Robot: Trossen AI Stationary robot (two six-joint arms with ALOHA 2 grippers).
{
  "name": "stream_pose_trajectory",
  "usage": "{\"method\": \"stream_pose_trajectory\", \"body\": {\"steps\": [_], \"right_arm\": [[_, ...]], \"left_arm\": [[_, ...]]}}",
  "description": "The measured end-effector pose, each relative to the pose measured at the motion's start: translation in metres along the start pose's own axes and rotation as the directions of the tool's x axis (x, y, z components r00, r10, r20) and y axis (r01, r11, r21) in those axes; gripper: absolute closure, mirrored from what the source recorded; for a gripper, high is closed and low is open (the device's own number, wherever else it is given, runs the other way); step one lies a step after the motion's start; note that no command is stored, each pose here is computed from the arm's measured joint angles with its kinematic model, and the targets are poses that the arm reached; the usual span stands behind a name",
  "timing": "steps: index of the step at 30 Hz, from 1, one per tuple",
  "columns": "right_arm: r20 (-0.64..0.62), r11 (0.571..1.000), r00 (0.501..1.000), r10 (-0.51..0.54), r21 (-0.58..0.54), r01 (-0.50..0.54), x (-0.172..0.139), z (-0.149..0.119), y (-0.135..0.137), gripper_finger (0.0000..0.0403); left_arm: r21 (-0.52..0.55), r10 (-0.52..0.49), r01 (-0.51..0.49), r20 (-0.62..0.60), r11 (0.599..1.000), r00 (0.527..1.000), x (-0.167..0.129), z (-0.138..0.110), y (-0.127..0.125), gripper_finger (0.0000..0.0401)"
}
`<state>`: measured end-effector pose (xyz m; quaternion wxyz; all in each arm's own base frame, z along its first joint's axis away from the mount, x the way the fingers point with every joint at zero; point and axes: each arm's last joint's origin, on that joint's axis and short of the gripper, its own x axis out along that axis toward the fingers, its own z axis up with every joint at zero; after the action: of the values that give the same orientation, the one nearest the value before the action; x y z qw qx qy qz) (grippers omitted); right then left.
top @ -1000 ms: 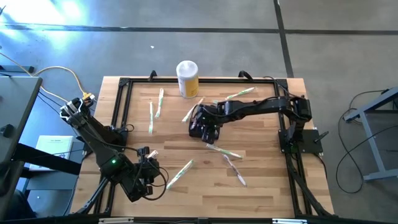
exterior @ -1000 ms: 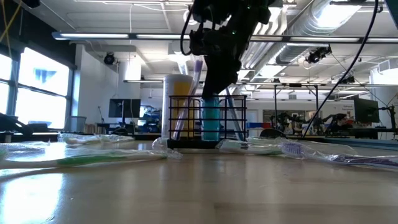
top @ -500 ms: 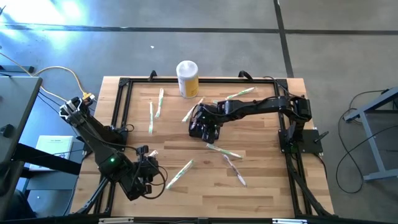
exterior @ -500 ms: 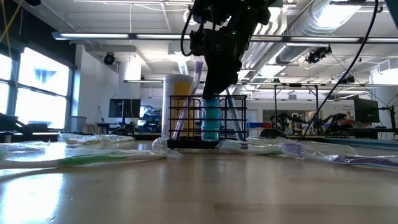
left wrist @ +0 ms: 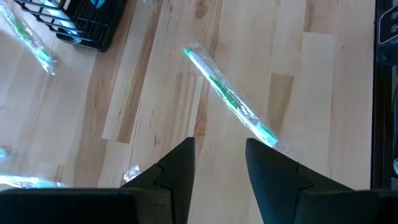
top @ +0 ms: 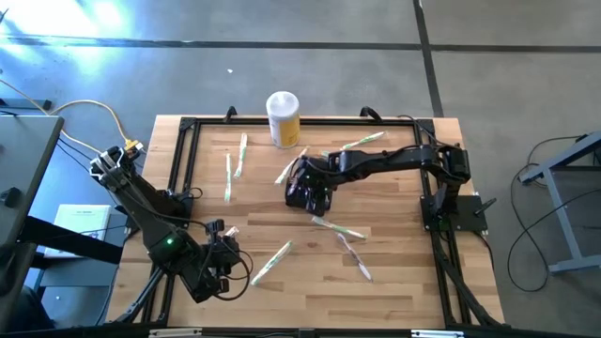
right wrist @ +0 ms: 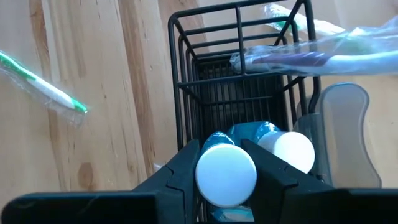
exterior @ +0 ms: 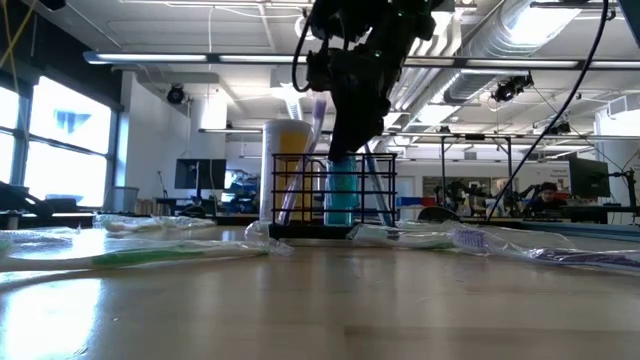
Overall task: Pick & Place toothbrushing station
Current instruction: Put the blue mouthwash into the middle section wire organizer
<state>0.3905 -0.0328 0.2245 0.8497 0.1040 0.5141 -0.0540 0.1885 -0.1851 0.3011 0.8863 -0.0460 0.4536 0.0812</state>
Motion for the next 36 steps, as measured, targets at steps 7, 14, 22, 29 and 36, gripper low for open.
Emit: {"method": "stream_pose_trajectory", "body": {"steps": [7,14,22,29,36], "right_arm": [[-0.029,1.0,1.0,0.002,0.018,-0.002,0.014,-0.001,-0.006,0.0308],[-0.034,1.0,0.999,0.01,0.013,-0.009,0.022,-0.001,-0.005,0.0309],[-0.038,1.0,0.999,0.012,0.014,-0.012,0.022,-0.001,-0.005,0.0308],[-0.033,1.0,0.999,0.013,0.005,-0.013,0.021,-0.001,-0.005,0.0308],[-0.011,1.0,1.0,0.022,-0.02,-0.022,0.021,0.001,-0.004,0.0309]], "left_arm": [[0.0,0.001,-0.001,0.001,1.0,1.0,0.0,0.0,0.0,0.0263],[0.001,0.003,-0.003,0.0,1.0,1.0,0.0,0.0,0.0,0.0263],[0.001,0.003,-0.003,0.0,1.0,1.0,0.0,0.0,0.0,0.0263],[0.002,0.004,-0.004,0.0,1.0,1.0,0.0,0.0,0.0,0.0263],[0.001,0.004,-0.004,-0.001,1.0,1.0,0.0,0.0,0.0,0.0263]]}}
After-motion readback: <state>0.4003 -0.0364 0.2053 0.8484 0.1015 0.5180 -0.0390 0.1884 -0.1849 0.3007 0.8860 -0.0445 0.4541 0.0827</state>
